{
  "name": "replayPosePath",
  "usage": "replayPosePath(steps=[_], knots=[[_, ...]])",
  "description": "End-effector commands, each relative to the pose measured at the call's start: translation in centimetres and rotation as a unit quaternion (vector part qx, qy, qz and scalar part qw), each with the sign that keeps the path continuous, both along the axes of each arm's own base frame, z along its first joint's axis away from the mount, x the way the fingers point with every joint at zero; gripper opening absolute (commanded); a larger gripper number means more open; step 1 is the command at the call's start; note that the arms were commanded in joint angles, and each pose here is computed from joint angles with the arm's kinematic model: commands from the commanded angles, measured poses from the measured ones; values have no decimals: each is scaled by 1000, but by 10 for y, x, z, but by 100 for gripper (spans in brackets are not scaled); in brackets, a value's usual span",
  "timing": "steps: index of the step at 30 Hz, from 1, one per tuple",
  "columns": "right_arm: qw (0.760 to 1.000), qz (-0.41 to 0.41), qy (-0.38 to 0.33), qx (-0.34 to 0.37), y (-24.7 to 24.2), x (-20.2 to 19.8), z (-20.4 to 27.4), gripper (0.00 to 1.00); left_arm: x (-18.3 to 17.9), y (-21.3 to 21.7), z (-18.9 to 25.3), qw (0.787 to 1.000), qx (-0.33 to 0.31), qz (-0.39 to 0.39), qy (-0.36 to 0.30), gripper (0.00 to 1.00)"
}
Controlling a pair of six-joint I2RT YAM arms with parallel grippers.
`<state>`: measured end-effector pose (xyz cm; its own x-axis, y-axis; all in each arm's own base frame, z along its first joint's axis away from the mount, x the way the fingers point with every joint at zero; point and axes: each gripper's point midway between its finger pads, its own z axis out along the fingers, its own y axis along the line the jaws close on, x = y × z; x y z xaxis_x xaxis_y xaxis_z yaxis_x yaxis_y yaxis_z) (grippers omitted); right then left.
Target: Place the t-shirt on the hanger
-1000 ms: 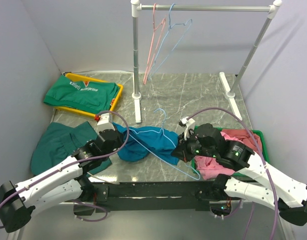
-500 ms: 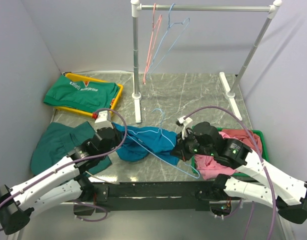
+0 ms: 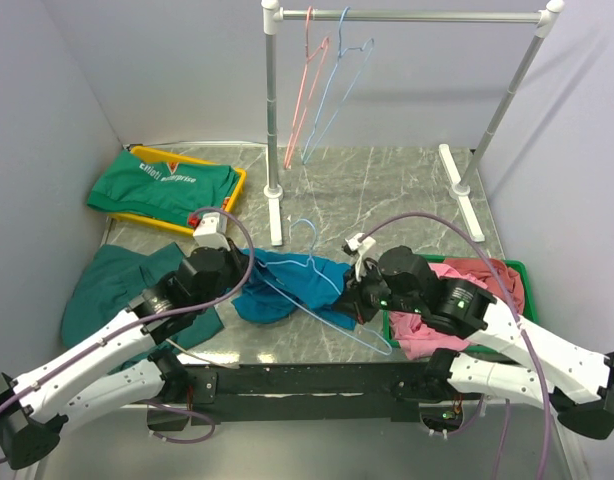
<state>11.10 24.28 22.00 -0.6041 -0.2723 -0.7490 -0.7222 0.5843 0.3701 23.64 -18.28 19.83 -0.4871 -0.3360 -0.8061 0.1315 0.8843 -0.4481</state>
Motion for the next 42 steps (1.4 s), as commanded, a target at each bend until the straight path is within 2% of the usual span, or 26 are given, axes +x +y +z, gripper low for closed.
replayPosePath(steps=[1, 6, 12, 13, 18, 19, 24, 25, 26, 28, 32, 37, 42], knots=[[997, -9, -67, 32, 24, 27, 22, 0, -7, -21, 78, 992, -60, -74, -82, 1], [994, 14, -94, 44, 52, 34, 34, 0, -23, -29, 122, 981, -78, -131, -120, 1], [988, 35, -129, 80, 80, 39, 41, 0, -42, -27, 149, 969, -102, -165, -152, 1], [984, 32, -142, 104, 86, 42, 50, 0, -42, -26, 146, 971, -100, -161, -148, 1], [977, 3, -168, 132, 91, 52, 50, 0, -37, -24, 115, 981, -71, -145, -110, 1], [971, 8, -179, 160, 97, 51, 61, 0, -36, -24, 109, 982, -67, -142, -102, 1], [973, 34, -164, 157, 120, 43, 27, 0, -26, -15, 93, 990, -46, -103, -85, 4], [968, 38, -173, 178, 126, 43, 32, 0, -25, -13, 92, 991, -45, -97, -84, 5], [970, 39, -165, 173, 128, 42, 15, 0, -24, -11, 92, 991, -43, -91, -85, 6], [965, 33, -172, 195, 132, 44, 16, 0, -25, -8, 88, 992, -33, -89, -80, 11], [965, 24, -170, 197, 135, 49, 4, 0, -27, 1, 80, 994, -21, -79, -70, 34], [963, 25, -175, 203, 140, 50, 8, 0, -42, -2, 91, 987, -40, -120, -99, 36], [963, 33, -175, 204, 145, 50, 8, 0, -43, -10, 101, 981, -41, -146, -123, 47]])
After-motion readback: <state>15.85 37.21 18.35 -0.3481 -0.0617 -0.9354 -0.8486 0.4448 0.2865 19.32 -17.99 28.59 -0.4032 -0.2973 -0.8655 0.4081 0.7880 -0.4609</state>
